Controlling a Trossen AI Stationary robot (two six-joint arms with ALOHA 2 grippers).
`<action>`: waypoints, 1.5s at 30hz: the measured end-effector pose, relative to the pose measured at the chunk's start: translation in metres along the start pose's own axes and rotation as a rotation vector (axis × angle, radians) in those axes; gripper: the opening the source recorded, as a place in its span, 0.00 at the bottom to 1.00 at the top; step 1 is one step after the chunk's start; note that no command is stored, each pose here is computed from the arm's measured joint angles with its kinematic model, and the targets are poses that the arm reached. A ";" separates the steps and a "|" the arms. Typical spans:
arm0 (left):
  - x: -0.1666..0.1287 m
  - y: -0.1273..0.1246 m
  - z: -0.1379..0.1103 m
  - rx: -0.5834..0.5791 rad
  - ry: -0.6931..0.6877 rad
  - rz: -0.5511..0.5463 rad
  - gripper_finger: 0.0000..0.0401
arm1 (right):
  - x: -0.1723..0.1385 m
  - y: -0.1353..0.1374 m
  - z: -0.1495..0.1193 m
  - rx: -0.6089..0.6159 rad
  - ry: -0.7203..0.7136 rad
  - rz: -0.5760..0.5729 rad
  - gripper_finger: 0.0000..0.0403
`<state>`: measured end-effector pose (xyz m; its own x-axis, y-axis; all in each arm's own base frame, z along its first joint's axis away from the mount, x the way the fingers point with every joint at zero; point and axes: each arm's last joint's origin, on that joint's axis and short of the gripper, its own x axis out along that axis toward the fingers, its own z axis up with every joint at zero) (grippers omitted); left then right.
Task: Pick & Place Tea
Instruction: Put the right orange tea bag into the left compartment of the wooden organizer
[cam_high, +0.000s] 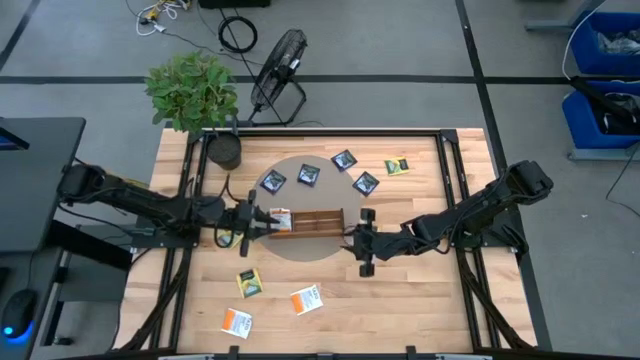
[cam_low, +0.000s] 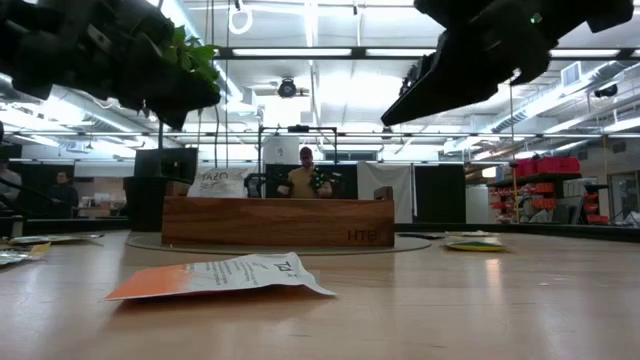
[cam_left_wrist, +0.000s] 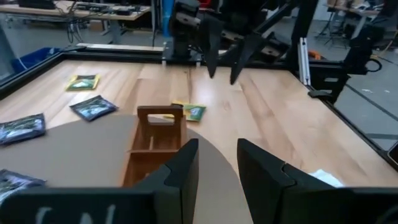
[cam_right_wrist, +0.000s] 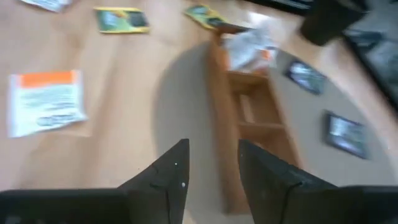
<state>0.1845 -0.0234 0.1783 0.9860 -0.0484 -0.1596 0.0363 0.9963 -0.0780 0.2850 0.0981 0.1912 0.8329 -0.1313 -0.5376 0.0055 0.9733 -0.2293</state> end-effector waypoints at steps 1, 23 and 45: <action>0.000 -0.001 0.000 0.001 -0.001 -0.006 0.29 | 0.000 0.001 0.001 0.009 -0.008 0.031 0.36; -0.001 -0.013 0.002 -0.001 -0.029 -0.067 0.29 | 0.070 0.047 0.006 0.197 0.042 0.356 0.36; -0.001 -0.013 0.001 0.002 -0.021 -0.067 0.29 | 0.112 0.068 -0.008 0.272 0.109 0.335 0.57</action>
<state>0.1830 -0.0357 0.1808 0.9845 -0.1139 -0.1337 0.1029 0.9910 -0.0862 0.3741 0.1477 0.1089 0.7502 0.1950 -0.6318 -0.0974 0.9777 0.1862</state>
